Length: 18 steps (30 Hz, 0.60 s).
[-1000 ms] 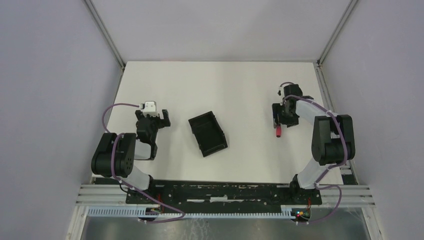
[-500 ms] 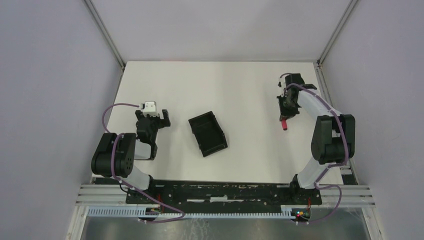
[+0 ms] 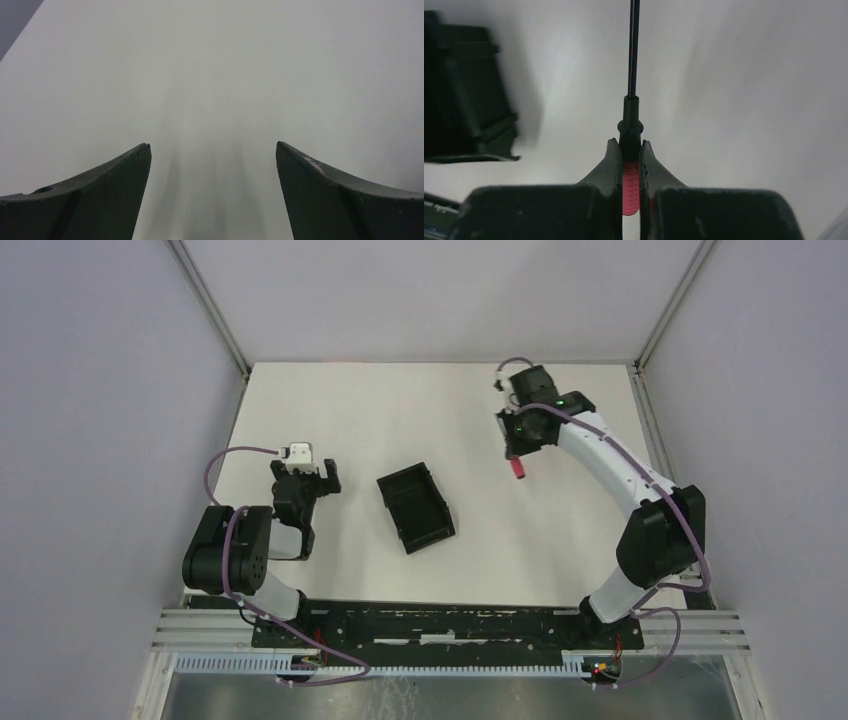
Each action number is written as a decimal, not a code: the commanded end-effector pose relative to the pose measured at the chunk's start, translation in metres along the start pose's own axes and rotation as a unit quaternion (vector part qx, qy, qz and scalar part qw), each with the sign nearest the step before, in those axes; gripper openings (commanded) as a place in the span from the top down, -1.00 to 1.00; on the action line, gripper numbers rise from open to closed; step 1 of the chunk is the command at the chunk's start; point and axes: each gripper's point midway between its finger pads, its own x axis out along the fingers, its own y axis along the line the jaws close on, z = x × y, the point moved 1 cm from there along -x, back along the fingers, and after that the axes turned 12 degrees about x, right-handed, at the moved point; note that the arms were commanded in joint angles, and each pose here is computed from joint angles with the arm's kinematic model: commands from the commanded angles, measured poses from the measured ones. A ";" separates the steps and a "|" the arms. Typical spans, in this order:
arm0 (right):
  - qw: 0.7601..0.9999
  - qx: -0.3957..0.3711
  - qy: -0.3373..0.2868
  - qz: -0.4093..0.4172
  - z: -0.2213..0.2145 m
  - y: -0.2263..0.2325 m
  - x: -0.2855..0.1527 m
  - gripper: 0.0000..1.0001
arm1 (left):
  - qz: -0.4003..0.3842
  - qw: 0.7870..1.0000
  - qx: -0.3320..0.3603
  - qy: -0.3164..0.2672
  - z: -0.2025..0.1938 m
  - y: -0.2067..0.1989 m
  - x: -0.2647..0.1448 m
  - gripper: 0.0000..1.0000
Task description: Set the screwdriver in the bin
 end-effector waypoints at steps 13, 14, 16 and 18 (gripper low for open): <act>0.938 -0.293 -0.077 0.167 -0.054 0.240 0.022 1.00 | 0.004 1.000 -0.018 -0.024 0.014 0.002 0.002 -1.00; 0.935 -0.302 -0.070 0.171 -0.062 0.242 0.028 1.00 | 0.004 1.000 -0.018 -0.024 0.014 0.002 0.002 -1.00; 0.930 -0.318 -0.059 0.175 -0.075 0.244 0.038 1.00 | 0.004 1.000 -0.018 -0.025 0.014 0.003 0.002 -1.00; 0.927 -0.329 -0.047 0.173 -0.086 0.244 0.046 1.00 | 0.003 1.000 -0.018 -0.024 0.014 0.002 0.002 -1.00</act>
